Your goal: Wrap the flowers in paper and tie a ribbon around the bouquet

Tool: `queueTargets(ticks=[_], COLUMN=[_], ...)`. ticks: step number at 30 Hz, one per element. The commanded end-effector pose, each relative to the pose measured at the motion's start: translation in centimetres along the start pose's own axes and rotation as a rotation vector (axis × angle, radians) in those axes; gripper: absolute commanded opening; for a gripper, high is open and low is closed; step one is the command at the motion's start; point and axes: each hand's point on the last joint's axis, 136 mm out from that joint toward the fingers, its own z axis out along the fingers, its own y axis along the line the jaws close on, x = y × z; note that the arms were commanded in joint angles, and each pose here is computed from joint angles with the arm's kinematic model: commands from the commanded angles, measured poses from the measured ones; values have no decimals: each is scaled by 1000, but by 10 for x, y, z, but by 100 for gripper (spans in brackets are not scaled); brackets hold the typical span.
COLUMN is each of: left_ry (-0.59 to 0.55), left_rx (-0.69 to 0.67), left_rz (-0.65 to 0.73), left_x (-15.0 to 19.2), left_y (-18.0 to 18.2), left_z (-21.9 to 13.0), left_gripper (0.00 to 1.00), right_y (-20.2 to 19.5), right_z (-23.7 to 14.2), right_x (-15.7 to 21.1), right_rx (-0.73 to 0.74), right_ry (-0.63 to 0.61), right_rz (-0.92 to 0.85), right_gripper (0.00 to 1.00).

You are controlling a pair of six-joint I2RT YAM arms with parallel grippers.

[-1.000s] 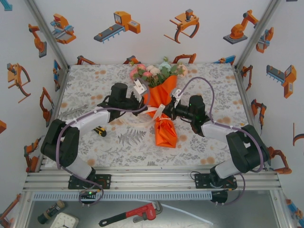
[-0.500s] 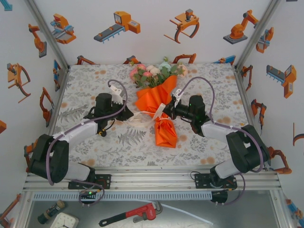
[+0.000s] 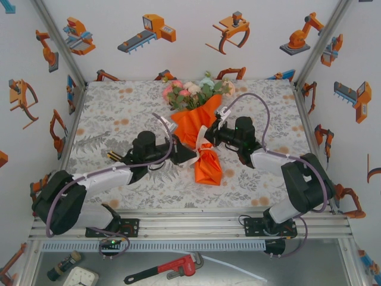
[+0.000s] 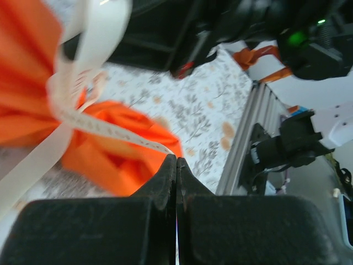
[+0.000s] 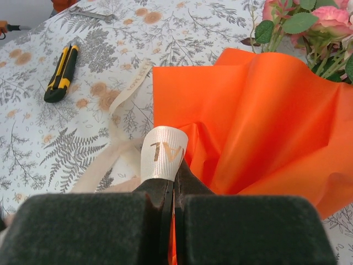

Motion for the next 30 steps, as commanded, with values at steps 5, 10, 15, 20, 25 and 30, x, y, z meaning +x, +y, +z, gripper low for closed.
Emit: queueTargets(ticks=[5,10,15,20,25,30], left_ry=[-114,-179,-198,-165,-159,-21], left_rx=[-171,-280,-272,-292,-385,-626], left_rz=[36,43,103,177,227,-20], left_x=[-12,-5,-11,-18,-39,-65], left_y=[18,47,35,19,11,64], left_z=[60,67,51,23,-12,-33], left_gripper=[0,16,36,55,57,49], right_y=[-5,-4,-4,-6,-6,3], right_z=[0,-1,-3,-2,0,7], right_x=[-16,-17,-17,-14,-12,-5], right_rx=[23,24,34,39,35,14], right_ry=[-33,-27,-18,-7,4,67], right_rz=[16,8,-3,1,7,23], right_gripper=[0,0,0,0,0,0])
